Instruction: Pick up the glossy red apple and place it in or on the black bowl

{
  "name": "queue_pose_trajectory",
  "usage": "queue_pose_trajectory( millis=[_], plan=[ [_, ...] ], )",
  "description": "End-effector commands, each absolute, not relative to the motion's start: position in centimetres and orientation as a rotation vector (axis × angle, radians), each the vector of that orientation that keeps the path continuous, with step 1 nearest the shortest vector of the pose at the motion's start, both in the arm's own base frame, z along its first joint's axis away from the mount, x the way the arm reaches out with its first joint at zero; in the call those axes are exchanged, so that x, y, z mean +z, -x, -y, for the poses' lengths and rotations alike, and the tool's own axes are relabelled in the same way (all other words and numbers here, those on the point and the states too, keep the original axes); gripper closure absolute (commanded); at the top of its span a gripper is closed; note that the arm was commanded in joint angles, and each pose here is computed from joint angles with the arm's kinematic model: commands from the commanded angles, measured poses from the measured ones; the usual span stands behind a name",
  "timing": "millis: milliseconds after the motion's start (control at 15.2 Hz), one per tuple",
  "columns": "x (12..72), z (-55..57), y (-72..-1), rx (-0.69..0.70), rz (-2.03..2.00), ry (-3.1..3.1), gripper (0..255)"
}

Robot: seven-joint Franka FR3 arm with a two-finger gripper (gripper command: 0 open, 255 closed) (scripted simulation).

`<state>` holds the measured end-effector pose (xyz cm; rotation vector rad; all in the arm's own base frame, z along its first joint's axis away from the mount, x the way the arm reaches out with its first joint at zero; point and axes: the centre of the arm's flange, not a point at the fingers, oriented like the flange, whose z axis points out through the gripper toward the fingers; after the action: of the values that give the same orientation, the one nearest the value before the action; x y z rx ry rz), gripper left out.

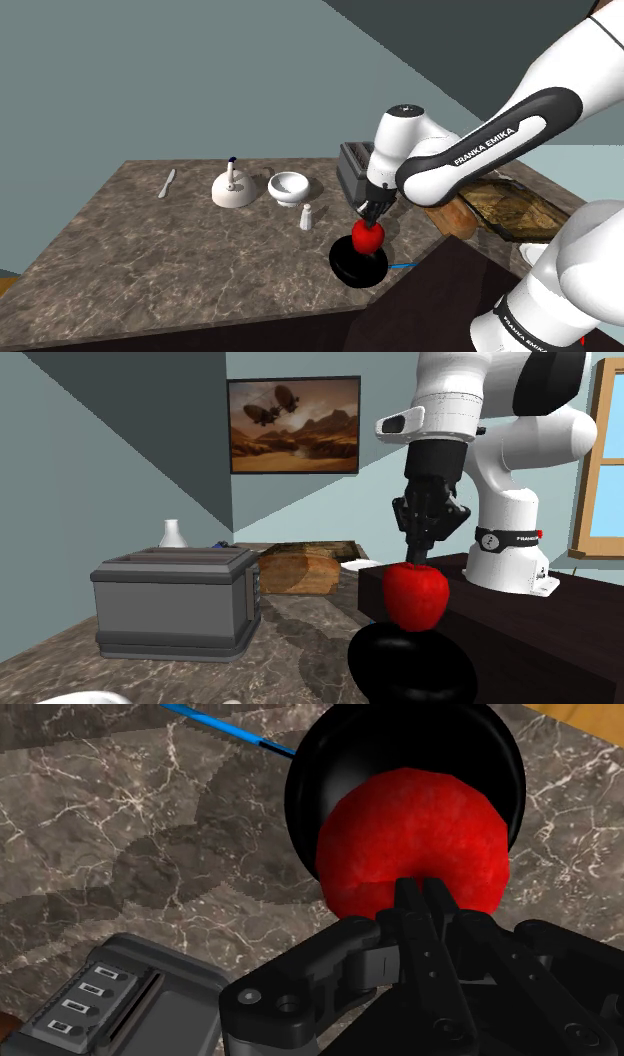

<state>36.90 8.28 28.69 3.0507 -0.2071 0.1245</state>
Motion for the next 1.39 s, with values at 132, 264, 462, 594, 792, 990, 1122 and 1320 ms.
queue_pose_trajectory(
  millis=[132,264,462,594,792,990,1122,1320],
  plan=[
    [26.6,-8.3,-37.0,0.126,0.207,-3.051,255],
    [25.2,-8.3,-37.0,0.126,0.207,-3.051,255],
    [25.2,-8.3,-37.0,0.126,0.207,-3.051,255],
    [25.2,-8.3,-37.0,0.126,0.207,-3.051,255],
    [25.2,-8.3,-37.0,0.126,0.207,-3.051,255],
    [25.2,-8.3,-37.0,0.126,0.207,-3.051,0],
    [25.2,-8.3,-37.0,0.126,0.207,-3.051,0],
    [27.8,-8.6,-36.8,0.126,0.207,-3.051,0]
  ],
)
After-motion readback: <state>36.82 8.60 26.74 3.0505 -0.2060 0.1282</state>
